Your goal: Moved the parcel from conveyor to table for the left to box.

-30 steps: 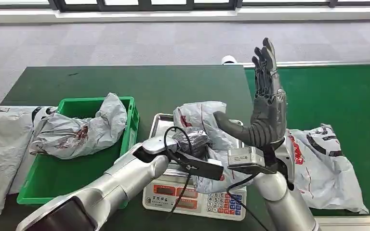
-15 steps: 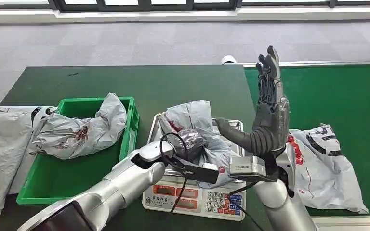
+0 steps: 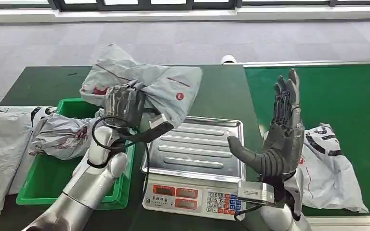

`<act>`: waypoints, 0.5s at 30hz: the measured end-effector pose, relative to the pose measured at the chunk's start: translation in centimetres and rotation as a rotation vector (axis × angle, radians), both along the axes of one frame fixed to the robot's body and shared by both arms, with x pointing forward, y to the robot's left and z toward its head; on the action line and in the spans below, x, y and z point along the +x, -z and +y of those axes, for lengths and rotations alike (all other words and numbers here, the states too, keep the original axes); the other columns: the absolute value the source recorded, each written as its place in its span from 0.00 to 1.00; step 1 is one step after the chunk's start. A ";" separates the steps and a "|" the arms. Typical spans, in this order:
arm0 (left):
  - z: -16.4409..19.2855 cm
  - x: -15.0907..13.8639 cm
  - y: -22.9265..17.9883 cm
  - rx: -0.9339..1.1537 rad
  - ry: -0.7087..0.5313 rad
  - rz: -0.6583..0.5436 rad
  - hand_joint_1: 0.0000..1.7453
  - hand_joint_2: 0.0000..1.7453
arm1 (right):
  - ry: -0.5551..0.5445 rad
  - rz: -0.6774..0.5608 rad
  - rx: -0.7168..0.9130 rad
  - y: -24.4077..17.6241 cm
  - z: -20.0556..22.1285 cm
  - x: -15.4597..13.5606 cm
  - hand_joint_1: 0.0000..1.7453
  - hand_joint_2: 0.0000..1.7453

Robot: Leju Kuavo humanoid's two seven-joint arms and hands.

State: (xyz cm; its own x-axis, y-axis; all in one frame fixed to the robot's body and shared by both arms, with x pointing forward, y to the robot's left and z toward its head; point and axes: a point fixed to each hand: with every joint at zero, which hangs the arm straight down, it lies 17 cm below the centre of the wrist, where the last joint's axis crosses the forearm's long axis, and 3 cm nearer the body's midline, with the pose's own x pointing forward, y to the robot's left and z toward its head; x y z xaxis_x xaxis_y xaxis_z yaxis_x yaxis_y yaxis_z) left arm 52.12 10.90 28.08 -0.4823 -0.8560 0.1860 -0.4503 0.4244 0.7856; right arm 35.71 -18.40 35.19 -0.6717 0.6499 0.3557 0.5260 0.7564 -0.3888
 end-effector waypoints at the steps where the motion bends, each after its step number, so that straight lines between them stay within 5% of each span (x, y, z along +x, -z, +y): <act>1: 1.5 -0.4 -0.7 -0.028 -0.034 -0.037 1.00 1.00 | 0.004 0.000 0.001 0.1 -0.1 -0.1 0.00 1.00; 4: 6.4 -2.1 -1.2 -0.121 -0.121 -0.113 1.00 1.00 | 0.021 0.013 0.004 1.1 -0.6 -0.5 0.00 1.00; 9: 12.9 -3.5 1.6 -0.200 -0.239 -0.075 1.00 1.00 | 0.033 0.045 -0.011 2.7 -1.0 -1.5 0.00 1.00; 15: 16.7 -3.5 4.4 -0.199 -0.350 0.003 1.00 1.00 | 0.047 0.079 -0.022 3.5 -1.2 -1.7 0.00 1.00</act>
